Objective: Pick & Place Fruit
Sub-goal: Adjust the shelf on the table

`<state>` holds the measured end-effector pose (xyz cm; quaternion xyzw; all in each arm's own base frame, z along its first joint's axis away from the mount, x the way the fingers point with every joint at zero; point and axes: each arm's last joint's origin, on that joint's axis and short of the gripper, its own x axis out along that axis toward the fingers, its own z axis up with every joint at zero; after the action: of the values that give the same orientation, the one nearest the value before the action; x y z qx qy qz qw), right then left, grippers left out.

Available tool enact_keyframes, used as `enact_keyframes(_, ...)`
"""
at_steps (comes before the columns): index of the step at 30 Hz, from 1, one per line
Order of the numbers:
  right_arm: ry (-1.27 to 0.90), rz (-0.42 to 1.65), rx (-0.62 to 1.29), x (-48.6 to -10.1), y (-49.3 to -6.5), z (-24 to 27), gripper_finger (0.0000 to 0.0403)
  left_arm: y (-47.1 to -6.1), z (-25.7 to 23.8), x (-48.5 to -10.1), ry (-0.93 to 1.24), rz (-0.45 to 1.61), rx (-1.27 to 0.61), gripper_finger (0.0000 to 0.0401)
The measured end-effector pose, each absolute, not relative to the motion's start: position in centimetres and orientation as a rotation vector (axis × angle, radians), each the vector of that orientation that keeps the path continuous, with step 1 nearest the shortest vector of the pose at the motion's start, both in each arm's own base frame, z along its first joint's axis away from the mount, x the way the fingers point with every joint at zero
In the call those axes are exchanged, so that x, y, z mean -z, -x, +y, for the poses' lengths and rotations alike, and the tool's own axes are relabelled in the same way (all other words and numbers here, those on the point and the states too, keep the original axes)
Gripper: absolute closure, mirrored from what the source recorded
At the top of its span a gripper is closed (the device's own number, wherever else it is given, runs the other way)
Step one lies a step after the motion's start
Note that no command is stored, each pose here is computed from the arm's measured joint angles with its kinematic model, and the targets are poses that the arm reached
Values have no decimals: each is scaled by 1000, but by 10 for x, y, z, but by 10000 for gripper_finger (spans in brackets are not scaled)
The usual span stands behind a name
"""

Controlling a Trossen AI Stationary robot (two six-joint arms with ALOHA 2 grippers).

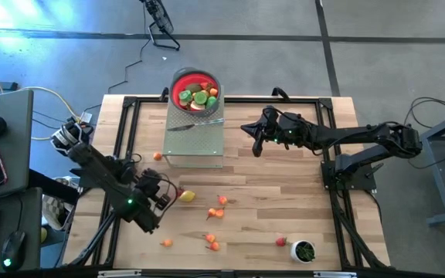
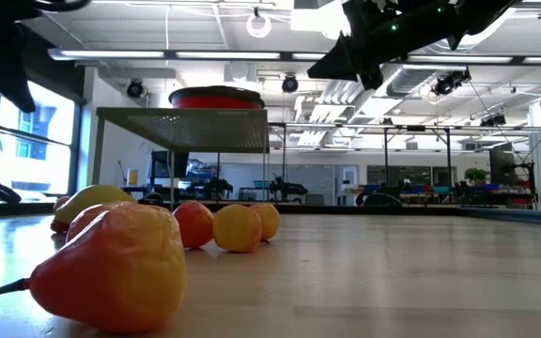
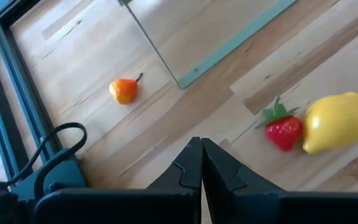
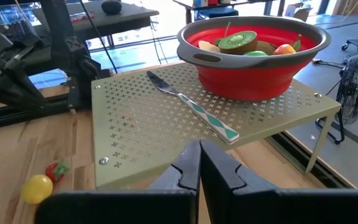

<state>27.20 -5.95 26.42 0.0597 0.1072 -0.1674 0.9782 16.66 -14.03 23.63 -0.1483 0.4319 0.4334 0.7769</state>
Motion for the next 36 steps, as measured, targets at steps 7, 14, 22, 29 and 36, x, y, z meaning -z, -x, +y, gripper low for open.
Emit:
enact_keyframes(7,-120,220,337,-264,-272,-60,401,-161,-148,-237,426,900,-950,401)
enact_keyframes(14,-120,220,337,-264,-272,-60,401,-162,-146,-238,529,797,-1001,401)
enact_keyframes(22,-119,221,337,-264,-272,-60,401,-148,-128,-265,554,681,-946,401)
enact_keyframes(29,-117,231,337,-263,-272,-59,401,-134,-111,-284,591,633,-896,401)
enact_keyframes(36,-117,237,337,-262,-272,-59,400,-125,-103,-292,656,664,-881,401)
